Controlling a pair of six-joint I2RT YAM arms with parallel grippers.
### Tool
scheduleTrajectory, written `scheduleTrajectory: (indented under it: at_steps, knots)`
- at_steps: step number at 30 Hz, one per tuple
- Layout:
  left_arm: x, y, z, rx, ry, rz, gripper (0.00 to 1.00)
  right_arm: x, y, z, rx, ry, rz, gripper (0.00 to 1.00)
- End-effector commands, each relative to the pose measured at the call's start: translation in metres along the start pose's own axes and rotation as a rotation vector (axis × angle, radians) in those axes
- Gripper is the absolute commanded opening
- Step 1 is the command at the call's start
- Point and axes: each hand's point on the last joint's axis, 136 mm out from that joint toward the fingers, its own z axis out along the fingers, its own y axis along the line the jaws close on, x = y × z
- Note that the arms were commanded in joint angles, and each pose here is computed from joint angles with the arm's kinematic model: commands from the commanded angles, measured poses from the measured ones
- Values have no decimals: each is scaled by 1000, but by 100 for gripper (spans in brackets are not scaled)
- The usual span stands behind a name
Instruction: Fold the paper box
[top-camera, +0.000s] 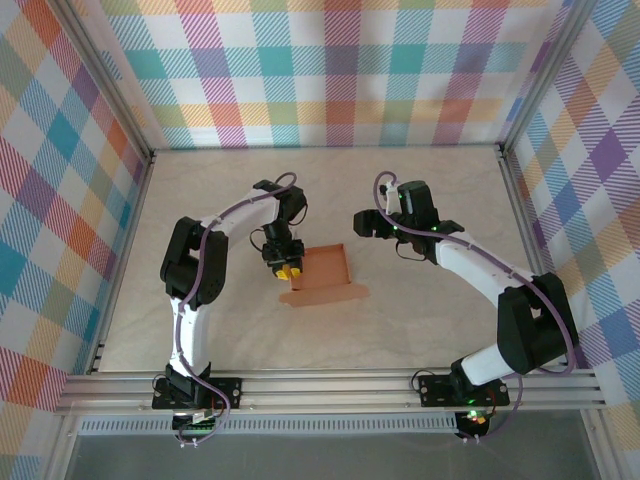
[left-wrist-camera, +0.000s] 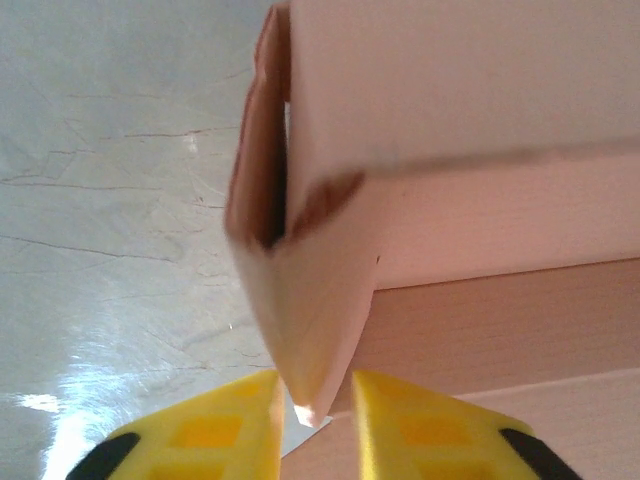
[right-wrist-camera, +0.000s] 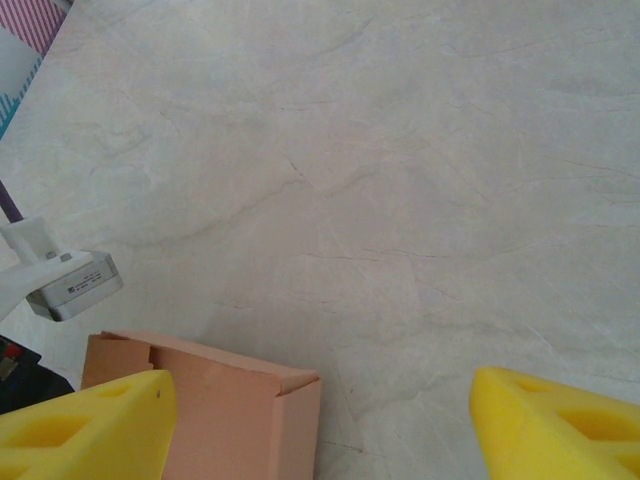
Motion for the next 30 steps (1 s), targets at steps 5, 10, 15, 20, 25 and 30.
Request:
scheduleTrajectory:
  at_steps: [5,10,15,20,25,30]
  knots:
    - [-2,-7,-28,32,-101,13,67,-4,22,4,-128,42,-203,79]
    - [-21,1,-56,118,-288,-71,99,0,29,18,-188,107,-309,80]
    - [-29,25,-91,173,-518,-148,100,18,48,24,-363,192,-450,81]
    - [-24,49,-108,245,-677,-191,100,51,68,40,-529,333,-662,79]
    - [-18,68,-119,257,-754,-216,100,67,89,74,-580,398,-819,78]
    - [-12,75,-118,227,-764,-208,100,87,98,107,-568,482,-927,76]
